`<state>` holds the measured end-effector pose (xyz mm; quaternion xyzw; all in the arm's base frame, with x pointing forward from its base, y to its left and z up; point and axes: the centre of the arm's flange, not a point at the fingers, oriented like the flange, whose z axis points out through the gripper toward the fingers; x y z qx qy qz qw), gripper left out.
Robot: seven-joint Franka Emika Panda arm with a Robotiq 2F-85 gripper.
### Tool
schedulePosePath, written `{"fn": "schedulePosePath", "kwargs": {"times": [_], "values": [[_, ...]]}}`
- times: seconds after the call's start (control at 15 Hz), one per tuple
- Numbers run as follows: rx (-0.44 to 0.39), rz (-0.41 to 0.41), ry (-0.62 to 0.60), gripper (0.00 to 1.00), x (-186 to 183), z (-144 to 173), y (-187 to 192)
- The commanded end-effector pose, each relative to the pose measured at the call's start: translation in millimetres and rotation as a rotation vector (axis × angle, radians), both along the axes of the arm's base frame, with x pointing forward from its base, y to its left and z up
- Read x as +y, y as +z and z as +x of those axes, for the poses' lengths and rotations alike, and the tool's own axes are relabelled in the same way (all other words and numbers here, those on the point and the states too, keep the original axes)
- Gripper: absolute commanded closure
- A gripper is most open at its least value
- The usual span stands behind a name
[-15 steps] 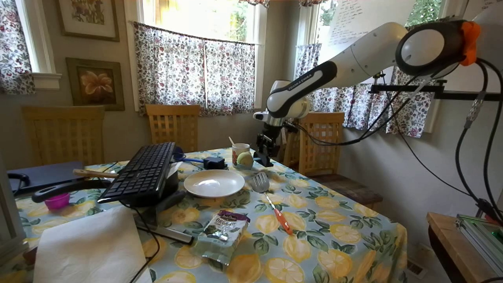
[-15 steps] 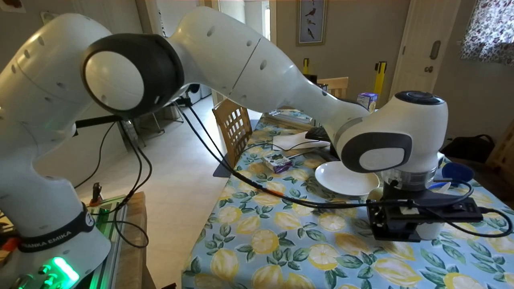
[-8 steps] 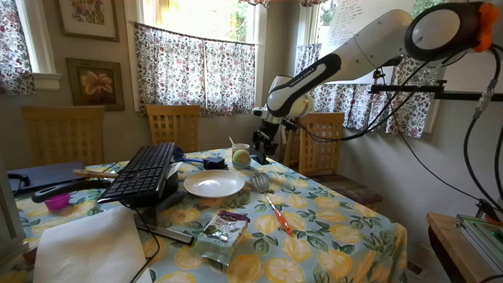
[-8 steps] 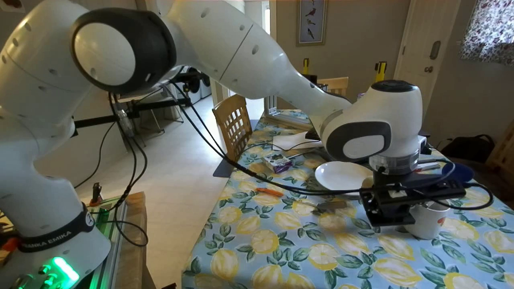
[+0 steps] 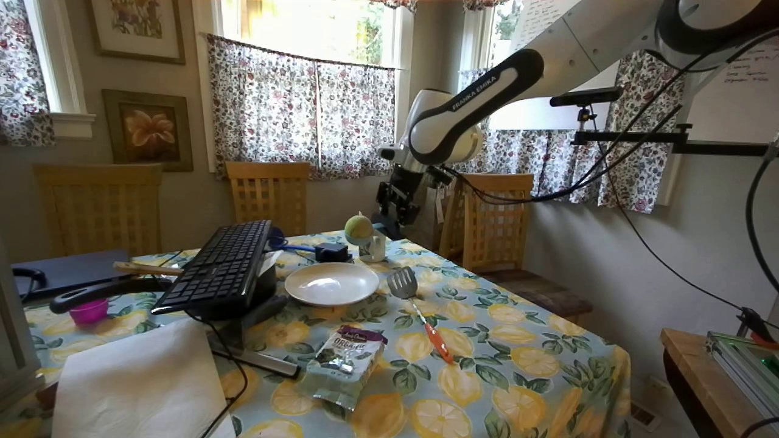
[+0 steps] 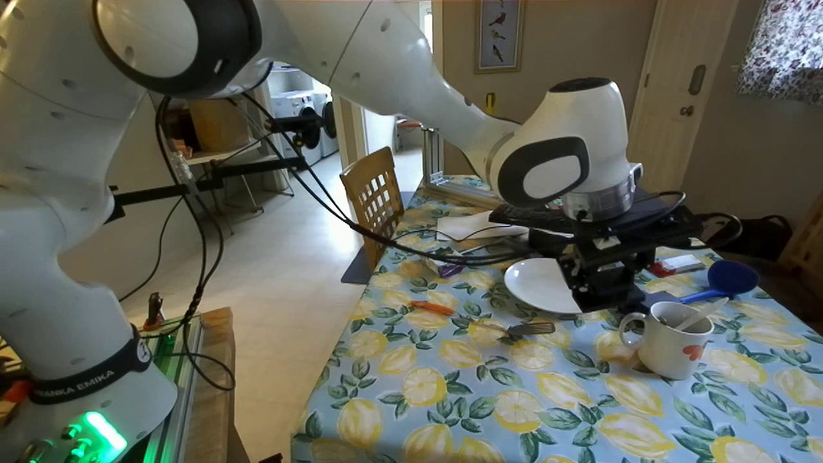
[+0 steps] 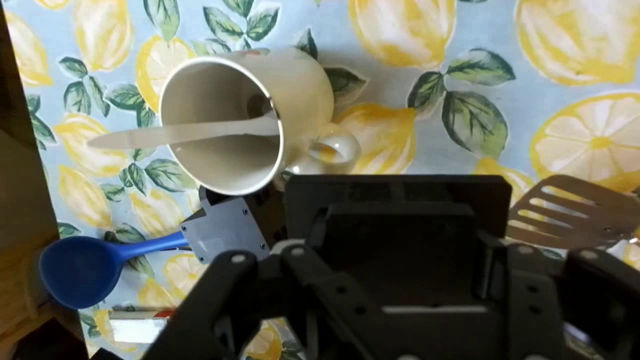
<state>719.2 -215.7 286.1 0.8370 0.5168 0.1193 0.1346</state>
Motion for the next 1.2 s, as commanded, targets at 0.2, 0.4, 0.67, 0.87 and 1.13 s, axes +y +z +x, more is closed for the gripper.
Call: {"fn": "schedulePosePath", "kwargs": {"times": [0.2, 0.4, 0.67, 0.87, 1.13], "values": [[0.011, -0.011, 0.015, 0.42, 22.2, 0.5, 9.1], [0.016, -0.015, 0.01, 0.67, 18.3, -1.8, 7.3], [0.009, -0.085, -0.02, 0.67, 29.5, 10.5, 2.7], [0.015, -0.202, -0.026, 0.67, 42.5, 20.7, -1.8], [0.025, -0.272, -0.007, 0.67, 64.9, 36.0, -8.5]]}}
